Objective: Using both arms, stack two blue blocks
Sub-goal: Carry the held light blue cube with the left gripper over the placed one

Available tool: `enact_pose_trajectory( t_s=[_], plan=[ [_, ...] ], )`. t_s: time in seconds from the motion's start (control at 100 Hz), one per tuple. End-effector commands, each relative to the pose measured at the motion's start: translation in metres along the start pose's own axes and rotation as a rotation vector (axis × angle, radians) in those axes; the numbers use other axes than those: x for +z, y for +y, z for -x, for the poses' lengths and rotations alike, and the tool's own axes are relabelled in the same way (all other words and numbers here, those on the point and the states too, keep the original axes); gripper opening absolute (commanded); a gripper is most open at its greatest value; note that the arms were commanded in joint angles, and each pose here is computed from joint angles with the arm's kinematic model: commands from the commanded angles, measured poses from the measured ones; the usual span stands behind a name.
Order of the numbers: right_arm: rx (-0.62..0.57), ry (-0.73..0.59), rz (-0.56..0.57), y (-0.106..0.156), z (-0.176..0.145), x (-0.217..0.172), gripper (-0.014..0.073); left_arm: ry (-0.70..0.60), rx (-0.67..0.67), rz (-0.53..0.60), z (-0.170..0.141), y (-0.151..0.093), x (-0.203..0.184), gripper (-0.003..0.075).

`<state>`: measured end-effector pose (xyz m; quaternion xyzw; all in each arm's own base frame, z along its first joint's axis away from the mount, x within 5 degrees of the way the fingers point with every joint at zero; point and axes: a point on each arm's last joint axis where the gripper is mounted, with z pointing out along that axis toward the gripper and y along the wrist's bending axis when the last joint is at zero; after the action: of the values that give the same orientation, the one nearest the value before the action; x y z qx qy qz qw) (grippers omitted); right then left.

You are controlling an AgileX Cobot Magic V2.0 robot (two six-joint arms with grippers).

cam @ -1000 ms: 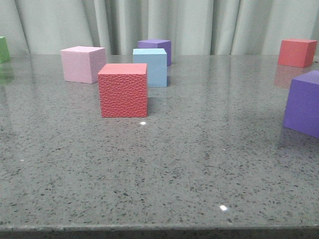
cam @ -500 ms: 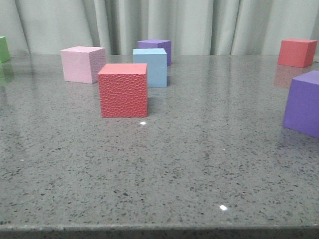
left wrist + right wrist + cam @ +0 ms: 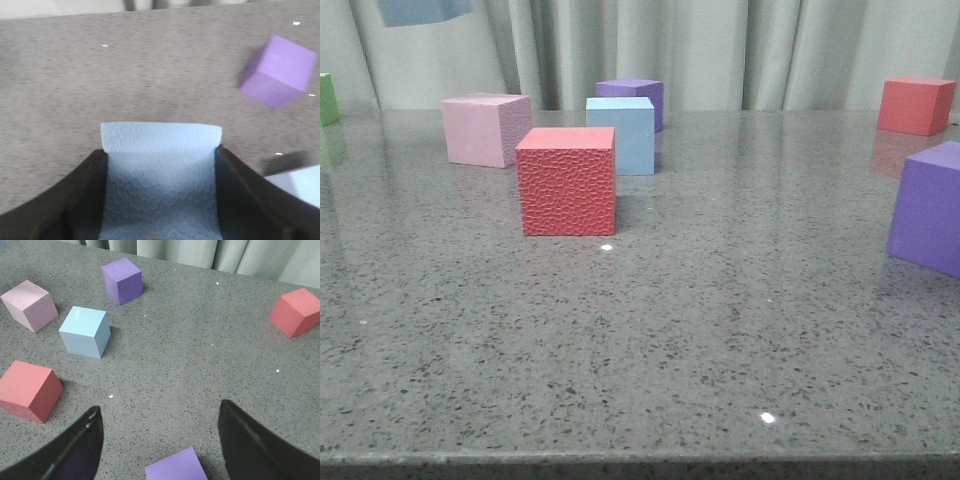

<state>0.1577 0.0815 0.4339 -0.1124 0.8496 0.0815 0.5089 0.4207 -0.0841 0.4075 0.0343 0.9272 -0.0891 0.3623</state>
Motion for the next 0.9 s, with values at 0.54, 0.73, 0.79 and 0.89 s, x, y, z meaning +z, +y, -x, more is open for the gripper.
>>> enact_pose_trajectory(
  t_s=[0.54, 0.73, 0.79, 0.89],
  plan=[
    [-0.010, -0.103, 0.004, -0.002, 0.012, -0.011, 0.0493, -0.068, -0.140, -0.250, -0.013, -0.120, -0.034, 0.0251],
    [-0.010, -0.103, 0.004, -0.002, 0.012, -0.011, 0.0493, 0.004, -0.134, -0.266, -0.027, -0.145, -0.011, 0.0251],
    [-0.010, -0.105, 0.005, -0.002, 0.012, -0.011, 0.0493, 0.019, -0.125, -0.265, -0.031, -0.151, -0.005, 0.0251],
    [-0.010, -0.111, 0.008, -0.002, 0.013, -0.011, 0.0493, 0.027, -0.124, -0.258, -0.033, -0.152, 0.000, 0.0248]
  ],
)
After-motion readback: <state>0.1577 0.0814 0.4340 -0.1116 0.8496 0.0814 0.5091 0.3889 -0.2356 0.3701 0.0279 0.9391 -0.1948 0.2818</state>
